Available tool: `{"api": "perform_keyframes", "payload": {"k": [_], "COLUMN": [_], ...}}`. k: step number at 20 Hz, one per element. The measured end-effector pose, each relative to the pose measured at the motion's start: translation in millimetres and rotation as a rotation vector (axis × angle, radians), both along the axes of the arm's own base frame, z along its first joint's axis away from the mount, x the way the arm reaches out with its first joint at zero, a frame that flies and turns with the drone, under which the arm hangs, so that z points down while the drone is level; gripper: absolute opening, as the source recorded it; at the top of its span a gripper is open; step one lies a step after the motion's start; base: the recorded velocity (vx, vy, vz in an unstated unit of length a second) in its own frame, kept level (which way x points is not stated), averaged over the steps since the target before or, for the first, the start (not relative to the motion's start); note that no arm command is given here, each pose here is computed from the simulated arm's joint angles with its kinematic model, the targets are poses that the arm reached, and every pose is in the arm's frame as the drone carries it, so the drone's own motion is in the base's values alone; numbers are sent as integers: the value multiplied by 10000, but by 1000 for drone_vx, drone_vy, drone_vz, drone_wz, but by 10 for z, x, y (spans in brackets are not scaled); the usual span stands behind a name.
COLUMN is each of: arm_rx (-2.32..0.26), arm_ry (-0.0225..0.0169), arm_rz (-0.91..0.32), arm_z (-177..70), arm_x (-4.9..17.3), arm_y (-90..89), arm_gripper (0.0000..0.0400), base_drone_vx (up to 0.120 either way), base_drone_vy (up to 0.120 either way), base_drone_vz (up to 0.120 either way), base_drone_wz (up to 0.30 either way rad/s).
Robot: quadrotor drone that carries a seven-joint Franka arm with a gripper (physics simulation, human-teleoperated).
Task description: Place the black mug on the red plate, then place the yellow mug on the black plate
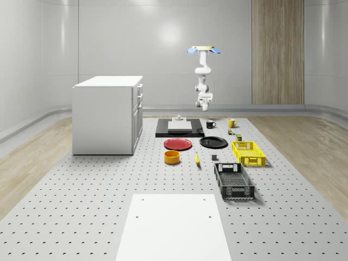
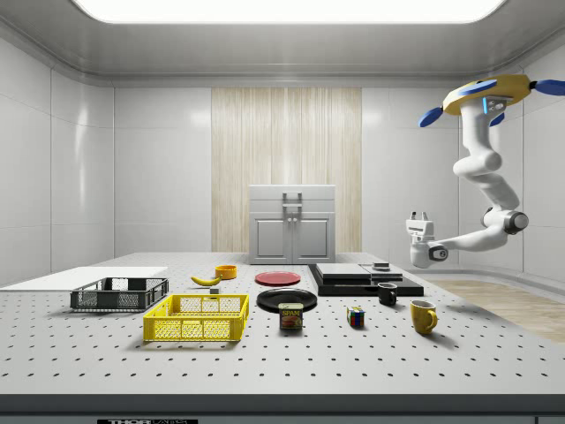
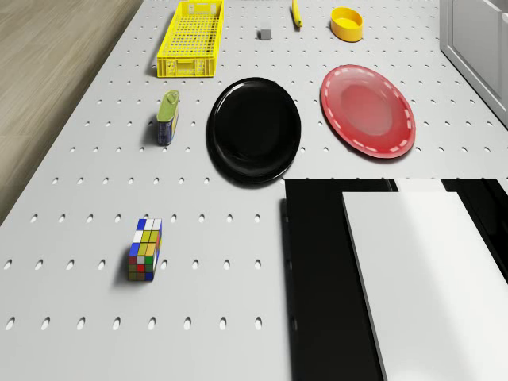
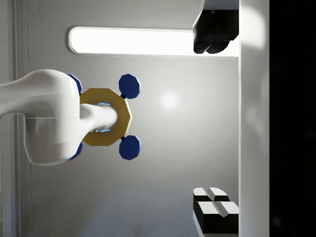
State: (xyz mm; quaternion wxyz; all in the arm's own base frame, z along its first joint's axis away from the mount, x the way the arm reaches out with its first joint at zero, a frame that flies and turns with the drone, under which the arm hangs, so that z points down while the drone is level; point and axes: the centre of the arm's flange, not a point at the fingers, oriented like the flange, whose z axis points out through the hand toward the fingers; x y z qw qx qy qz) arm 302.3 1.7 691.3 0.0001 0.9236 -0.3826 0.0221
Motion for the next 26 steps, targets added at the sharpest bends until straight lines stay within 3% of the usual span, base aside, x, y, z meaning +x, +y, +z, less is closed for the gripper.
{"api": "perform_keyframes", "payload": {"k": [10,17,22,26], "arm_rx": [-757,-2843,-6646,-12085], "arm_ry": [-75,-125,-147,-139], "arm_rz": [-19,-72,-169,-312], "arm_z": [-5,-46,-227,-667], "arm_x": [-7,-11,-9,4], "arm_y": [75,278,609,914], "arm_gripper": [400,400,400,400], "base_drone_vx": [120,109,0,100], "base_drone_vy": [0,0,0,0], "base_drone_vz": [0,-11,-120,-120], "base_drone_wz": [0,0,0,0]}}
